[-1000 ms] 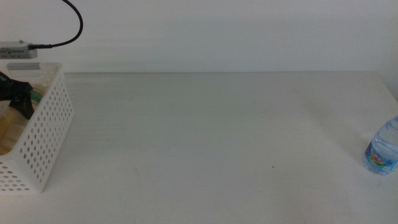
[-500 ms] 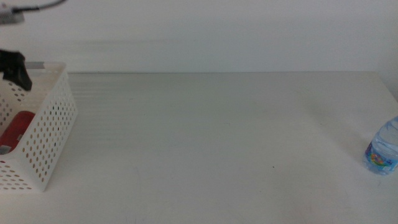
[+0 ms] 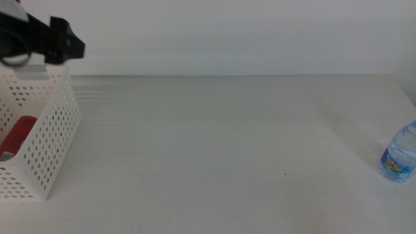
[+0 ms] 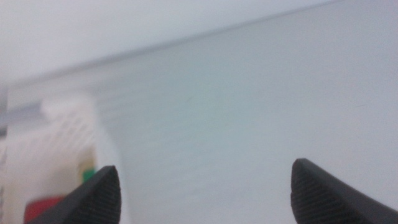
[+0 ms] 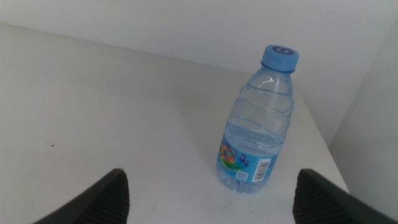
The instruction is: Use arms to grab the bottles and put them into the dustbin to the left of the table.
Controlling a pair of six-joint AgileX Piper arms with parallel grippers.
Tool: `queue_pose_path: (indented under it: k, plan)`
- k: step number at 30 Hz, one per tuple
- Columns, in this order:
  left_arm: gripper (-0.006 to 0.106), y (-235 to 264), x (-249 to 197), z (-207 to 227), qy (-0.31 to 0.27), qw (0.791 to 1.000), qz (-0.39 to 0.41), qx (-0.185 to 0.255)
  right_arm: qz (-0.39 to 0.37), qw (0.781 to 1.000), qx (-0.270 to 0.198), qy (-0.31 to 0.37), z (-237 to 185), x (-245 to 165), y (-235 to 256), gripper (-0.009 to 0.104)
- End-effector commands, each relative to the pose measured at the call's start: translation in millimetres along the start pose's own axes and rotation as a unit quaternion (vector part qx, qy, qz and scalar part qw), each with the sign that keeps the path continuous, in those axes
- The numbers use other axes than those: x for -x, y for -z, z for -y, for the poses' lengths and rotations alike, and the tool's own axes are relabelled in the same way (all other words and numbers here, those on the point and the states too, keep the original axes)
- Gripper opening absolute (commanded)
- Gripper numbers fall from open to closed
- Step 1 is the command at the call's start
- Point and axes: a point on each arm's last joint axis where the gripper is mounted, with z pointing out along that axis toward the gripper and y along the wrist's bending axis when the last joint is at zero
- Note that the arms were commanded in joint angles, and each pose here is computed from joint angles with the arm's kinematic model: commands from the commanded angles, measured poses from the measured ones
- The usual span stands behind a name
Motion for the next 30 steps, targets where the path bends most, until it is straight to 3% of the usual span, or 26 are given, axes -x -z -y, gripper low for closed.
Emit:
queue_pose_path:
  k: [1, 10, 18, 30]
  plan:
    - [0.090, 32.2, 5.5, 18.9, -0.016, 0.994, 0.110, 0.005, 0.053, 0.999, -0.011, 0.007, 1.9, 10.2, 3.0, 0.077]
    - [0.090, 73.4, -49.9, 60.8, -0.014, 0.987, 0.143, -0.065, 0.053, 0.999, -0.011, 0.007, 1.9, 10.2, 3.0, 0.077]
    - [0.090, 97.3, -90.6, 71.9, -0.052, 0.984, 0.159, -0.064, 0.053, 0.999, -0.011, 0.007, 1.9, 10.2, 3.0, 0.077]
    - [0.090, 79.1, -151.9, 85.1, 0.022, 0.973, 0.198, -0.117, 0.053, 0.999, -0.011, 0.007, 1.9, 10.2, 3.0, 0.077]
